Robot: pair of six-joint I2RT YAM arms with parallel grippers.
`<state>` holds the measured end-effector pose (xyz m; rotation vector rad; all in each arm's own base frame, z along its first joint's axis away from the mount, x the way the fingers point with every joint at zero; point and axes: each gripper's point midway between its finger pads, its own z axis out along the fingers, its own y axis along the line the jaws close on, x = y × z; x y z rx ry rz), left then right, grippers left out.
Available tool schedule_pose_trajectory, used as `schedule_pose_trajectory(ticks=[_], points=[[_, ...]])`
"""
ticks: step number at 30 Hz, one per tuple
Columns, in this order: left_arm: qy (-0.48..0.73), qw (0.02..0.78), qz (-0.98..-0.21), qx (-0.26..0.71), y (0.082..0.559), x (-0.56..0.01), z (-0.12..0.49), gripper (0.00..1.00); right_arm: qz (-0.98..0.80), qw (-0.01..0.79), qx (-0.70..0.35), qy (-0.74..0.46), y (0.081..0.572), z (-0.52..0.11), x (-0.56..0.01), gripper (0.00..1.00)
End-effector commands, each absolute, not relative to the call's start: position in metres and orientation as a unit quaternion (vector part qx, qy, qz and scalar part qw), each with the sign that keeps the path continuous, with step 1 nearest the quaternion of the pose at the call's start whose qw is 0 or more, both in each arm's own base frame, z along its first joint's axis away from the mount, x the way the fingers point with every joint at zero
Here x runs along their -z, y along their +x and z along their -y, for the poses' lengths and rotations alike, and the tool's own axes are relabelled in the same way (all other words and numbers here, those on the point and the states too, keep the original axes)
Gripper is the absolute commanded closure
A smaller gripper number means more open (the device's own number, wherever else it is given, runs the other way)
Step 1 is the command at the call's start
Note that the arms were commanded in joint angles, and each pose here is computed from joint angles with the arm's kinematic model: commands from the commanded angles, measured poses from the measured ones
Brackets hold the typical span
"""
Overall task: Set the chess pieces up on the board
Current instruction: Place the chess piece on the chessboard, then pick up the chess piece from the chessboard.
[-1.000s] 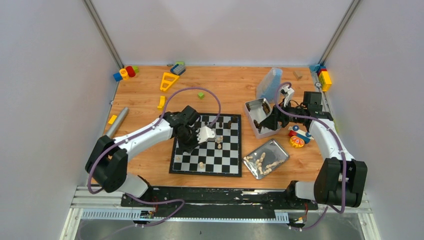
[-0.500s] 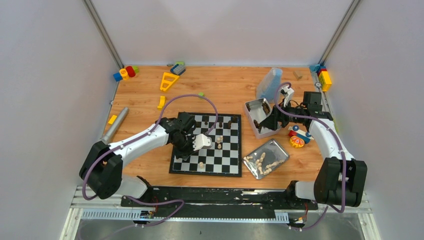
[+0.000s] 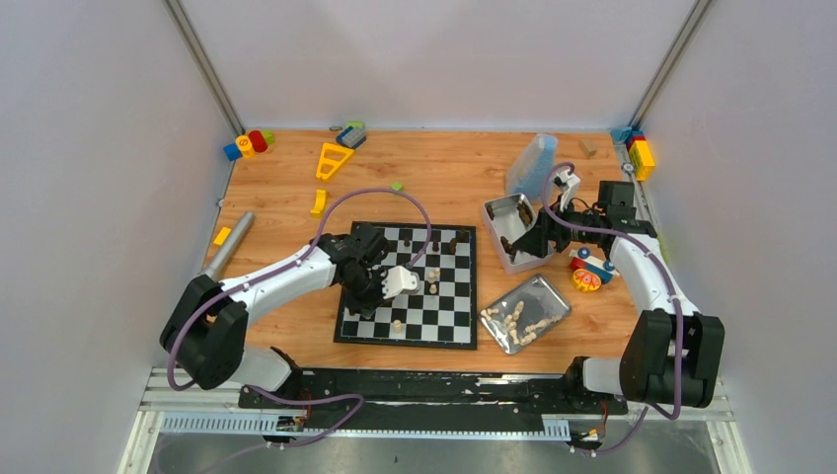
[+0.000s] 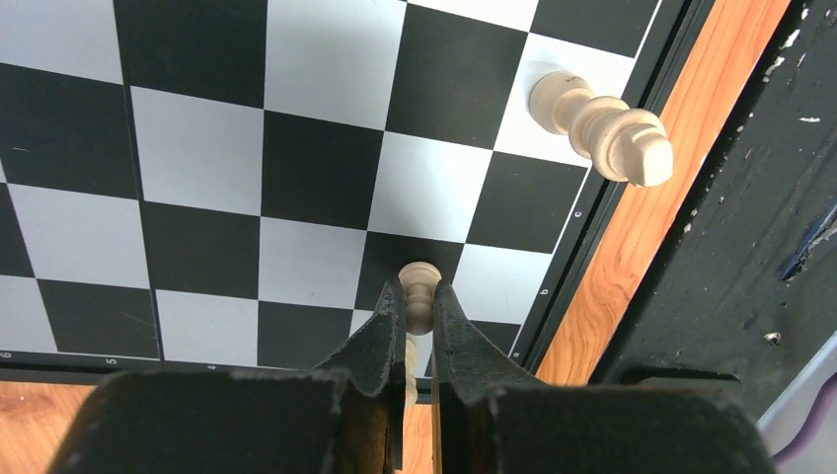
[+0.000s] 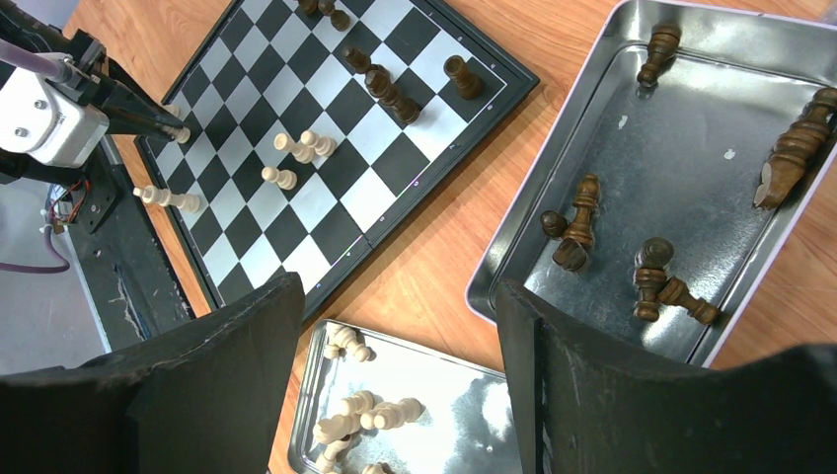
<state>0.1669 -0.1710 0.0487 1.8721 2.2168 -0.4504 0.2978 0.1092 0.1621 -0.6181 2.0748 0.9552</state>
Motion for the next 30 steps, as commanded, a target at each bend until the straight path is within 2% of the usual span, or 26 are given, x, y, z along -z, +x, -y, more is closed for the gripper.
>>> schedule_pose_trajectory(ticks=[1,3,6,13,15,22,30], points=[[0.641,0.105,-0.744,0.157,0.167,-0.045,0.174,0.88,-0.807,0.379,-0.377,-0.252,0.298,-0.111,-0.162,0.28],[0.64,0.102,-0.745,0.154,0.167,-0.044,0.172,0.86,-0.807,0.378,-0.377,-0.252,0.299,-0.111,-0.161,0.28],[0.638,0.101,-0.748,0.151,0.167,-0.044,0.171,0.78,-0.807,0.377,-0.378,-0.252,0.299,-0.111,-0.161,0.28],[0.627,0.146,-0.752,0.14,0.185,-0.066,0.182,0.47,-0.807,0.378,-0.377,-0.252,0.299,-0.111,-0.161,0.28],[0.623,0.166,-0.751,0.143,0.193,-0.078,0.189,0.41,-0.807,0.377,-0.377,-0.252,0.298,-0.111,-0.161,0.28],[0.607,0.219,-0.748,0.155,0.22,-0.111,0.217,0.39,-0.805,0.381,-0.376,-0.254,0.299,-0.111,-0.163,0.28],[0.561,0.219,-0.774,0.197,0.254,-0.121,0.273,0.48,-0.805,0.382,-0.377,-0.255,0.298,-0.111,-0.164,0.28]])
